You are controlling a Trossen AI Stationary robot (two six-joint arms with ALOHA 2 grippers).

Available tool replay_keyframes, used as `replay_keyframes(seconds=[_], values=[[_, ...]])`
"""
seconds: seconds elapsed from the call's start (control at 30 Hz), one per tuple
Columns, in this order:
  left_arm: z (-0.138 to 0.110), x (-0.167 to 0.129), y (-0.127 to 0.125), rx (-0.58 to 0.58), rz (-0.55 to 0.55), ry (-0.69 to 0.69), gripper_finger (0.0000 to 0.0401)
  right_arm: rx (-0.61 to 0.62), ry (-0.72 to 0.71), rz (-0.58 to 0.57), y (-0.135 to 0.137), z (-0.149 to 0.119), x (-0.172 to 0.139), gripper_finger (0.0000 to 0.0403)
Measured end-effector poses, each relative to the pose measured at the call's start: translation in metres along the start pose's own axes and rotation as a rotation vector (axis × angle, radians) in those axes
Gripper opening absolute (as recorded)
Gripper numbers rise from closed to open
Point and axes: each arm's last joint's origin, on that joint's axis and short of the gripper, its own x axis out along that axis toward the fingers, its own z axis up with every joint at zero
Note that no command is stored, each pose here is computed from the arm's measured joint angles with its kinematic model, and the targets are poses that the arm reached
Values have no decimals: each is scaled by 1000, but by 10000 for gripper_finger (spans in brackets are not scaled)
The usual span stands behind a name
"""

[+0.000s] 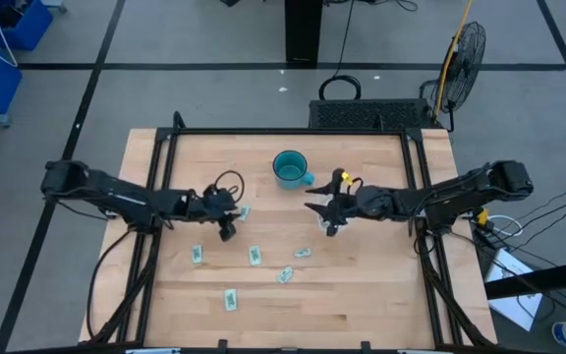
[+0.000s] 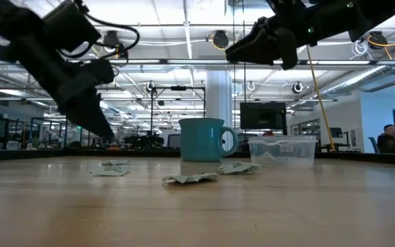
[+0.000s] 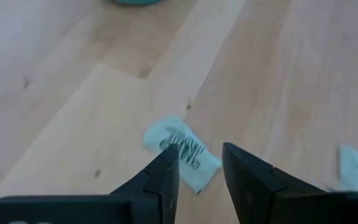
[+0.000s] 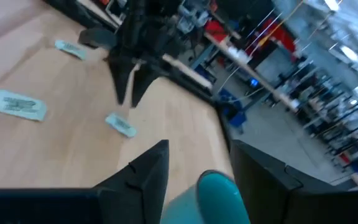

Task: Pick and place Stevia / Truvia into bins
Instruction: Put the stevia packet into the transparent bin

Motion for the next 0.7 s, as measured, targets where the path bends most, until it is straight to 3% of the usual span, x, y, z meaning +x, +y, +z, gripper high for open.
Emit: replay_keyframes(seconds=[0.43, 0.6, 0.7], values=[[-23, 37, 2, -11, 78, 5, 268, -41, -40, -37, -5, 3, 1, 169], [-30, 47, 3, -22, 125, 28, 278, -56, -39, -37, -5, 3, 1, 169], [-31, 48, 3, -30, 134, 33, 256, -56, -39, -36, -5, 3, 1, 169]])
